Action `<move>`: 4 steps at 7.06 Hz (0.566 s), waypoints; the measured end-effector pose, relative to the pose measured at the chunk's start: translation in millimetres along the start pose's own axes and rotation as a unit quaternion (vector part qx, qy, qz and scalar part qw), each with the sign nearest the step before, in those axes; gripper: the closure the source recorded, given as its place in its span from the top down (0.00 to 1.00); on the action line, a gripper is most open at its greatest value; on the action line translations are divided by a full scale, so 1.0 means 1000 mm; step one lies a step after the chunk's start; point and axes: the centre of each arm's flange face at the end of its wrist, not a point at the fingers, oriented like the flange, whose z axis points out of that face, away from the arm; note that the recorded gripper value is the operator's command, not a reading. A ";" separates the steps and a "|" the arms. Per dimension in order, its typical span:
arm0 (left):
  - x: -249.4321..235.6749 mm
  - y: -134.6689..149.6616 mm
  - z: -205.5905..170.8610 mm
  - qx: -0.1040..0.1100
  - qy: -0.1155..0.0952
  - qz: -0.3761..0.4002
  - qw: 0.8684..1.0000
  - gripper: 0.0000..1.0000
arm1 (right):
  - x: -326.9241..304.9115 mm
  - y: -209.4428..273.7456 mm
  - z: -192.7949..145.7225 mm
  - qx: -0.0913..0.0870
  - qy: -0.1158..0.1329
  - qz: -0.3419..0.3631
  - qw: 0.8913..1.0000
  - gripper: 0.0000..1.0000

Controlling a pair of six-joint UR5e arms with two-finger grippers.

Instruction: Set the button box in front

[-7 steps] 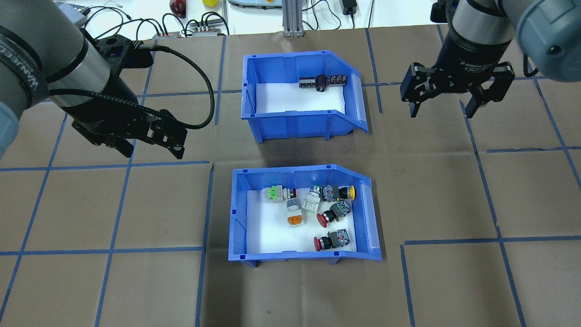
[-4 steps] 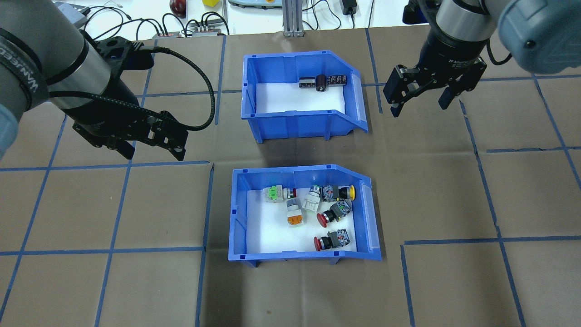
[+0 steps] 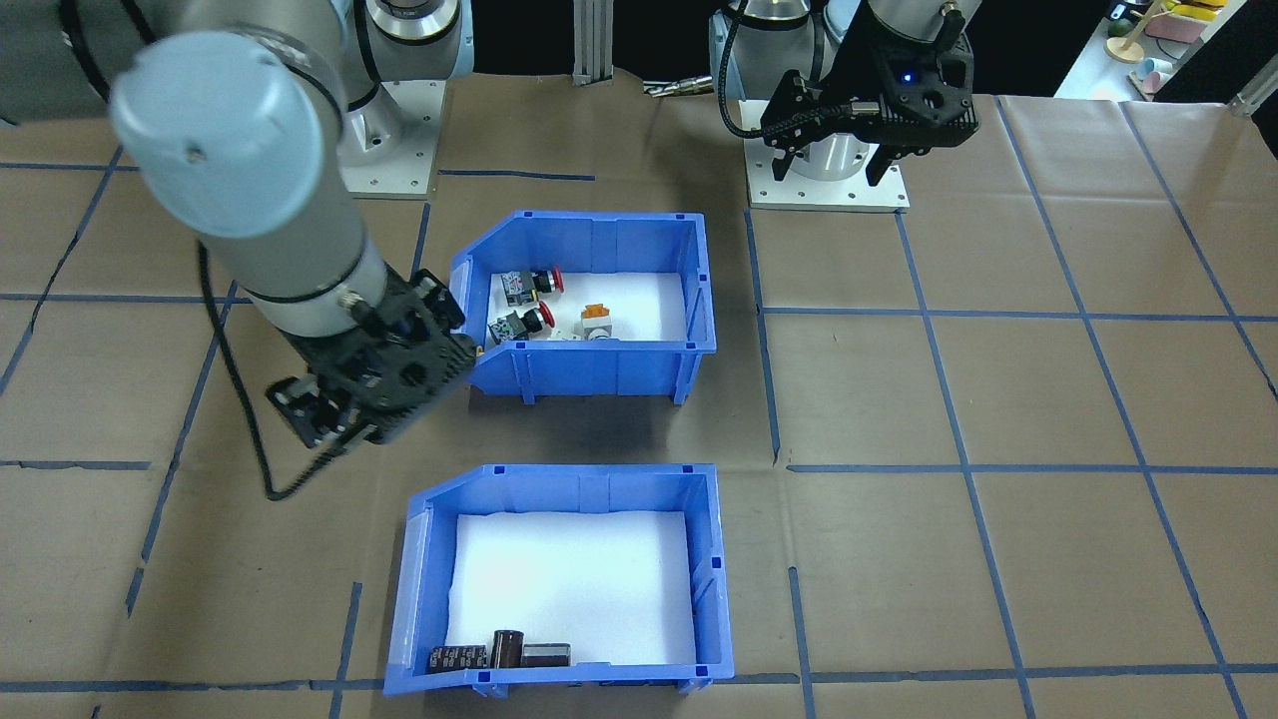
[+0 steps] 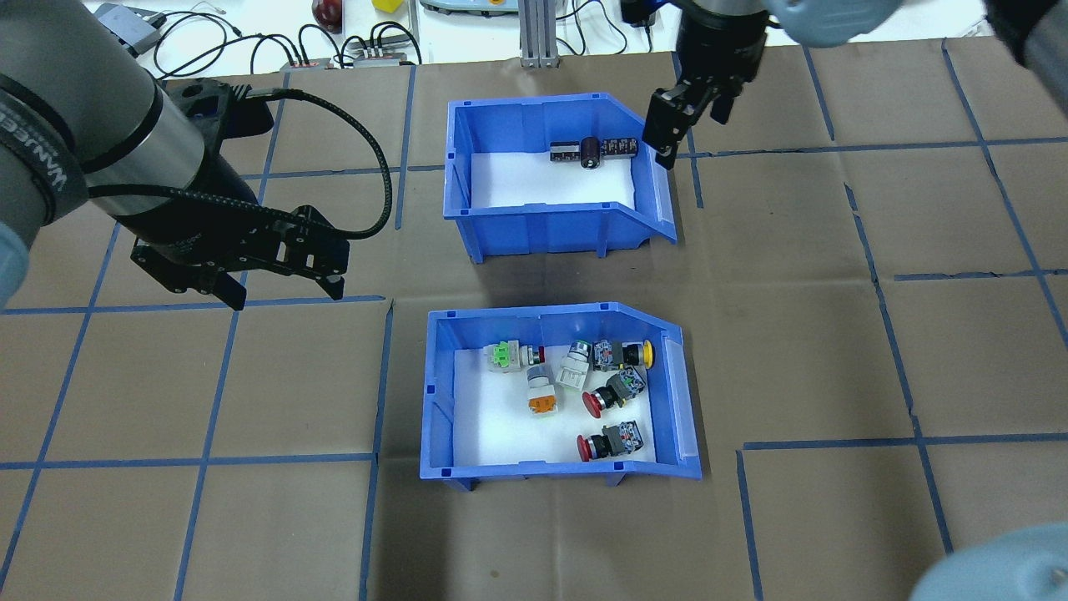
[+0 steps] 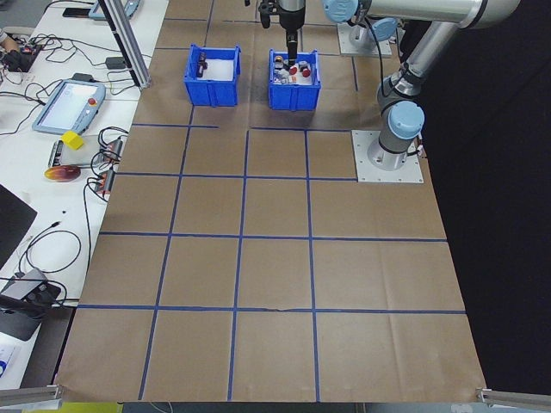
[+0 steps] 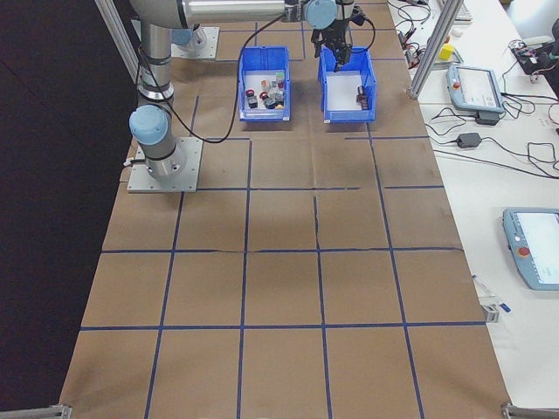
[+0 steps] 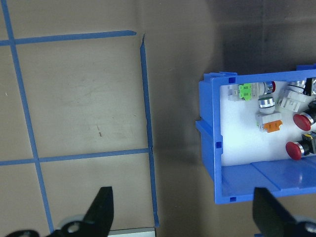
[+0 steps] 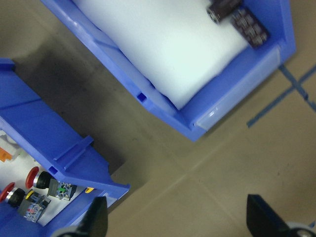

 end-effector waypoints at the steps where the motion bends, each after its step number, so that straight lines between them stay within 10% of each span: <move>1: 0.000 0.015 0.013 -0.008 0.003 -0.040 0.999 0.99 | -0.018 -0.042 0.008 -0.010 0.024 -0.072 0.997 1.00; 4: 0.033 0.060 0.063 -0.017 0.035 -0.229 0.973 0.98 | -0.076 -0.123 0.036 -0.028 0.054 -0.217 0.974 0.99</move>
